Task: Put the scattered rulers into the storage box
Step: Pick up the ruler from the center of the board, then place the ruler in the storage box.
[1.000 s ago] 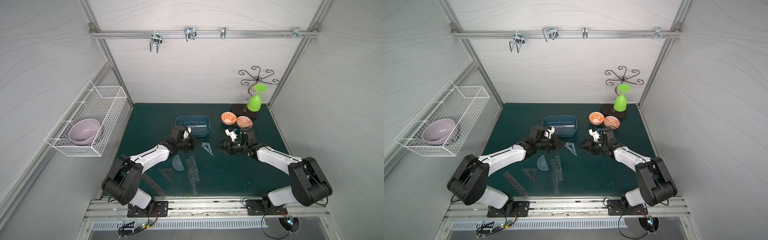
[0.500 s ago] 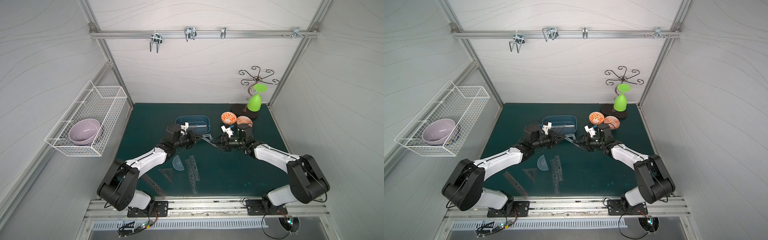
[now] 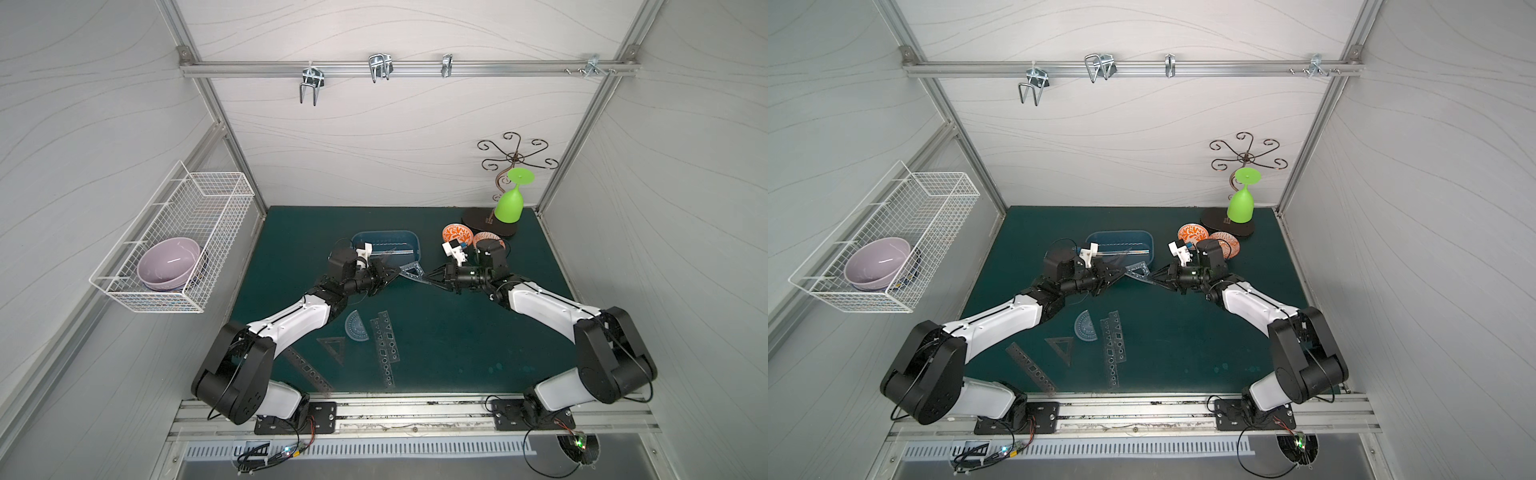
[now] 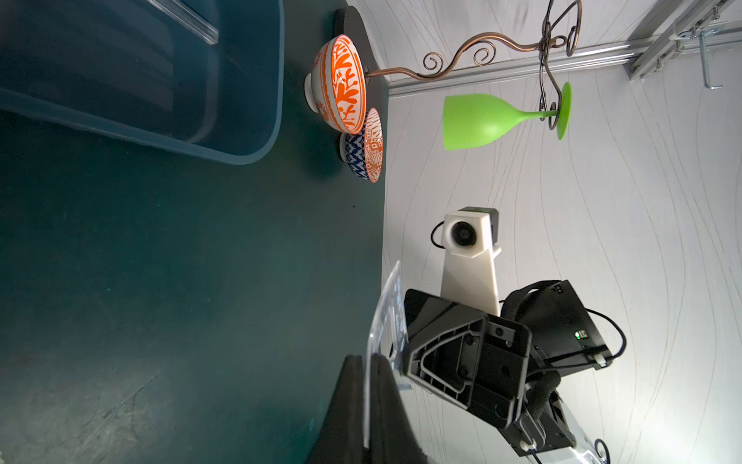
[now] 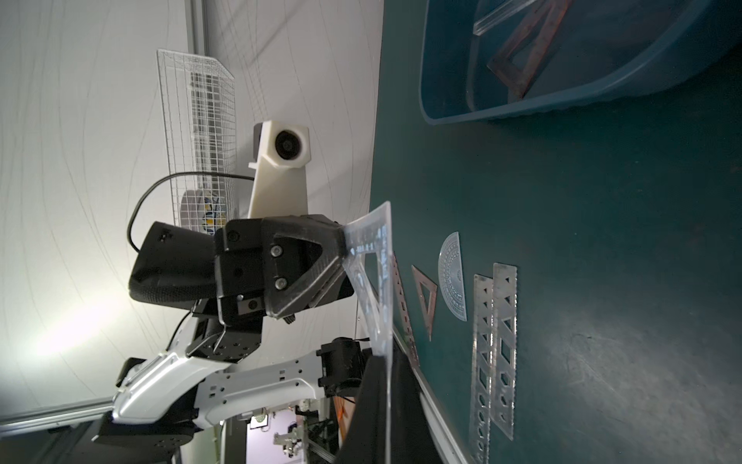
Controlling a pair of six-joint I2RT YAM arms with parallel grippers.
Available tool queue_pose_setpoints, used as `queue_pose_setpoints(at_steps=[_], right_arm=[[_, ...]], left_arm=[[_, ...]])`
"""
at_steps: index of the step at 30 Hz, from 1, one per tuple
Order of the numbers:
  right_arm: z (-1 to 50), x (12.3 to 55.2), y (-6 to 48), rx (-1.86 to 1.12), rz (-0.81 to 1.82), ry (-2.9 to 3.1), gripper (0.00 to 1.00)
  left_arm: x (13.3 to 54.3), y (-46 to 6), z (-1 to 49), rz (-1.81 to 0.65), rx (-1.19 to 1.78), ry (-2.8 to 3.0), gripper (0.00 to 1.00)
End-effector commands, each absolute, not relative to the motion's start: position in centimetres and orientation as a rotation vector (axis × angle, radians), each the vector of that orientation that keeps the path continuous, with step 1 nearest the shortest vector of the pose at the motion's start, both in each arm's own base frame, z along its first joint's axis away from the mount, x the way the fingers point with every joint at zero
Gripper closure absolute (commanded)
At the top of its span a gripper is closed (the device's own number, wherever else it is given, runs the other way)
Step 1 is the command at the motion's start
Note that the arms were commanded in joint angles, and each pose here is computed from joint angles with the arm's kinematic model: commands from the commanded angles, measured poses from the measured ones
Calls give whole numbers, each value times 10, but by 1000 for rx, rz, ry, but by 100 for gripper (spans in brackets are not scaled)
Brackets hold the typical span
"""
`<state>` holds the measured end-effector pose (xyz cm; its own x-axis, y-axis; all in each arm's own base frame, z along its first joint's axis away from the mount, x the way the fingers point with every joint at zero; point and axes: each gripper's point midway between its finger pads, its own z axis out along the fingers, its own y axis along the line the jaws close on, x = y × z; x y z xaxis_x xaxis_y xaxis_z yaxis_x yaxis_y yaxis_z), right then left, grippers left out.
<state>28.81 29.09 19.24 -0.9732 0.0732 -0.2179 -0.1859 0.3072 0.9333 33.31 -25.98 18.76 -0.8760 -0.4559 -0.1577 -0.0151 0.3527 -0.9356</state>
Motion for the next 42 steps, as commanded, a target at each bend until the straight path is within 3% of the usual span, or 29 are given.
queue_pose_setpoints(at_steps=[1,2,5,8,13,17,27,37,42], right_arm=[[189,295,293,-137,1670,2366,100],[188,299,293,-151,1646,2368,100],[181,315,294,-217,1539,2384,100],[173,341,305,-313,1444,2400,100],[164,382,342,-468,1341,2428,100],[157,404,376,-571,1279,2437,100],[127,428,419,-677,1255,2451,100],[95,434,423,-686,1209,2506,100],[84,437,421,-688,1182,2530,95]], left_arm=[[328,-263,197,-1513,-300,2235,100],[328,-260,195,-1482,-290,2257,100],[333,-234,188,-1335,-277,2327,70],[340,-194,185,-1125,-293,2394,52],[345,-143,177,-765,-284,2504,48],[347,-125,168,-638,-288,2543,46],[344,-126,150,-645,-289,2610,45],[345,-127,140,-650,-290,2640,44],[346,-129,137,-661,-292,2647,44]])
